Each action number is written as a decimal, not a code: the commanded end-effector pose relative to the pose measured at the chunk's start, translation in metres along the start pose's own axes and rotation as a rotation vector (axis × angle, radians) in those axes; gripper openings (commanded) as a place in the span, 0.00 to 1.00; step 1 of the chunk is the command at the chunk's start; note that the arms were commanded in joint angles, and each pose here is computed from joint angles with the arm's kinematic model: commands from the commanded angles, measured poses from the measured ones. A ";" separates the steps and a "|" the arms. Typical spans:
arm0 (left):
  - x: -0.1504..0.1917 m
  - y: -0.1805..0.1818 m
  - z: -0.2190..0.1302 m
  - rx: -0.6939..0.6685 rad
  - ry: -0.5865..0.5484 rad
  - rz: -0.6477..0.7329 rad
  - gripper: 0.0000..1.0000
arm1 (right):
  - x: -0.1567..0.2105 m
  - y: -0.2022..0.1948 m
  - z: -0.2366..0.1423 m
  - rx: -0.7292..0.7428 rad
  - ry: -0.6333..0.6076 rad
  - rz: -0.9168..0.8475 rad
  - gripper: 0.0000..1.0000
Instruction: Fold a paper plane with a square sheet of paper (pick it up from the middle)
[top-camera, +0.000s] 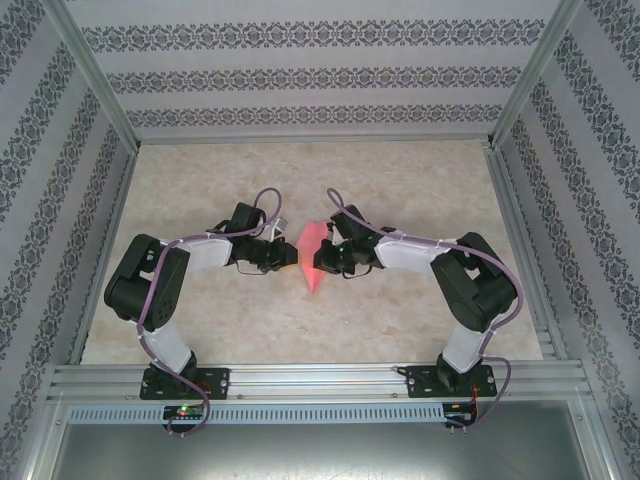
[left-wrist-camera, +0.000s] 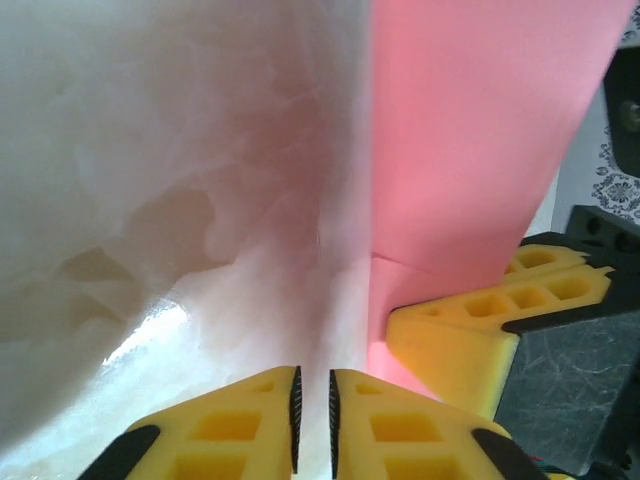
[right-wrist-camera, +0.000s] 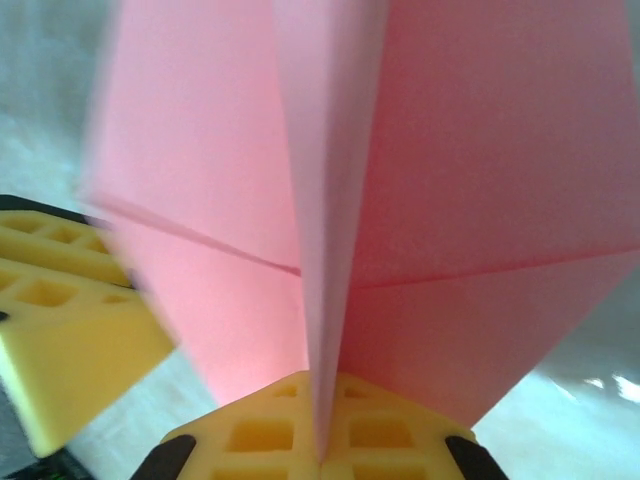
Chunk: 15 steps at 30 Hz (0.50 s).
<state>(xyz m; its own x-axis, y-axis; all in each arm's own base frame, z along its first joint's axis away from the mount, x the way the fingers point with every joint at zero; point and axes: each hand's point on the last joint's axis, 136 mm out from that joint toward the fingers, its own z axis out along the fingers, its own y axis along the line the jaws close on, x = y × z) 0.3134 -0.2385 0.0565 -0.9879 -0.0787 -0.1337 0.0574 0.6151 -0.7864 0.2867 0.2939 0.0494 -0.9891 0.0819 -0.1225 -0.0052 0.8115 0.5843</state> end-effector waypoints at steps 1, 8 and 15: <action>-0.008 -0.011 -0.008 0.036 -0.031 0.020 0.26 | 0.015 -0.027 -0.021 0.218 0.041 -0.103 0.02; -0.003 -0.008 -0.015 -0.005 -0.041 0.022 0.37 | 0.022 -0.044 -0.022 0.366 0.095 -0.166 0.07; 0.004 -0.002 -0.019 -0.045 -0.039 0.022 0.42 | 0.022 -0.043 -0.002 0.401 0.114 -0.191 0.13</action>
<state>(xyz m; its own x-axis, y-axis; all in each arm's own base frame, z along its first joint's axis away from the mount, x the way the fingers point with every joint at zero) 0.3124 -0.2340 0.0708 -0.9803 -0.0976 -0.1715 0.0738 0.6248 -0.7773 0.2672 0.2632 0.0316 -0.9882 -0.1074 -0.1094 -0.1328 0.9562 0.2607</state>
